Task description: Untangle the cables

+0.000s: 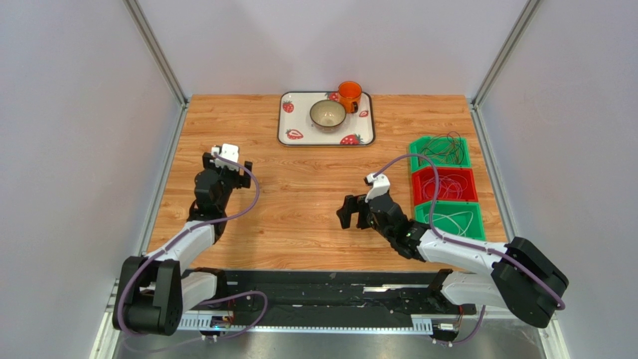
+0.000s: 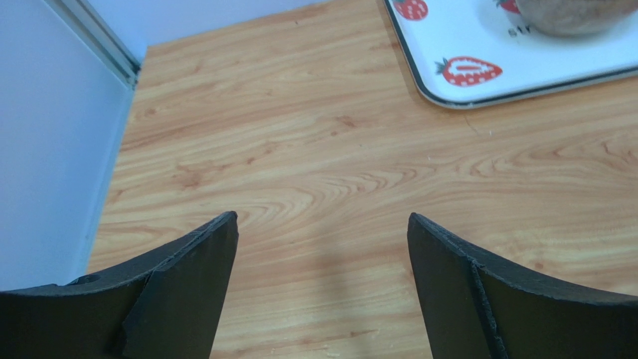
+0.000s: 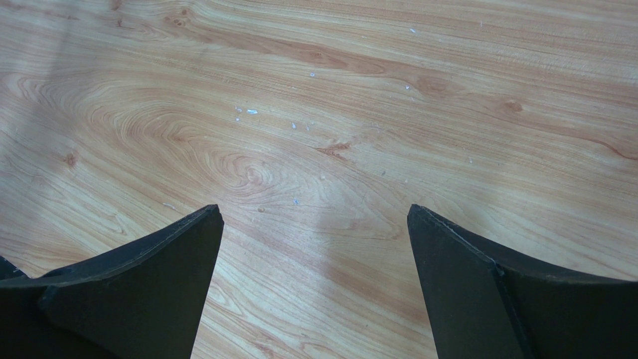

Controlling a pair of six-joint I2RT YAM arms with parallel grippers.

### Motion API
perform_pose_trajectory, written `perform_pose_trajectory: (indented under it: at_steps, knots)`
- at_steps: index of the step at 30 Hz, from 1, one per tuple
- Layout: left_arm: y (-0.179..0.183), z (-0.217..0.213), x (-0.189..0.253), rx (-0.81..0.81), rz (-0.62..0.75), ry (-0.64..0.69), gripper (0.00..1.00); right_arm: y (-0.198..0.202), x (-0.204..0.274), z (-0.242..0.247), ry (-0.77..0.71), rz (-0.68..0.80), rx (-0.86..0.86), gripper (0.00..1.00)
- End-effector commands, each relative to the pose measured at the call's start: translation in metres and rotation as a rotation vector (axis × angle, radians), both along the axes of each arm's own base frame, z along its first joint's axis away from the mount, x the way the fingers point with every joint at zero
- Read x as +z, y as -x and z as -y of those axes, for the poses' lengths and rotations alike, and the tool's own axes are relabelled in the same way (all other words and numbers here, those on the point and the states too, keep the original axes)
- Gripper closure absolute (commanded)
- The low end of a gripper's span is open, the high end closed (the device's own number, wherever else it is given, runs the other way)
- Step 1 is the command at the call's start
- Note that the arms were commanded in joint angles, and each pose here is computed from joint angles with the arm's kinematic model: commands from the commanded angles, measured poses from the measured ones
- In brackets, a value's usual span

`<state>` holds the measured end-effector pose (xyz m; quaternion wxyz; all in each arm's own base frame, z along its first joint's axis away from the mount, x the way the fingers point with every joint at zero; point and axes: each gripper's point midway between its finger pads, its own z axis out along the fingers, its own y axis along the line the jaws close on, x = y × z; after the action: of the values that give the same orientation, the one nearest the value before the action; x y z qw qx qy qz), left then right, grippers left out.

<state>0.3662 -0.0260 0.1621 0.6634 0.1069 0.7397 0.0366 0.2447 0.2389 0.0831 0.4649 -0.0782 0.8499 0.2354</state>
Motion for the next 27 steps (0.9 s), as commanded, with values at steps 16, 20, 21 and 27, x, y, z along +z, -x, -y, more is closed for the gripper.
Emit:
perform_pose_trajectory:
  at_steps: [16,20,21,27]
  knots:
    - [0.002,0.011,-0.028,-0.211,0.035,0.091,0.09,-0.004,0.017,-0.003,-0.048,0.057,-0.001,0.01]
    - [-0.004,-0.002,-0.026,-0.098,0.044,0.108,0.01,-0.001,0.019,-0.001,-0.065,0.071,0.000,0.00]
    - [-0.007,-0.017,-0.027,0.003,0.044,0.107,0.01,-0.001,0.020,0.000,-0.071,0.074,-0.002,0.01]
    - [-0.007,-0.020,-0.028,0.094,0.056,0.106,0.01,-0.002,0.030,0.003,-0.085,0.095,-0.018,0.00]
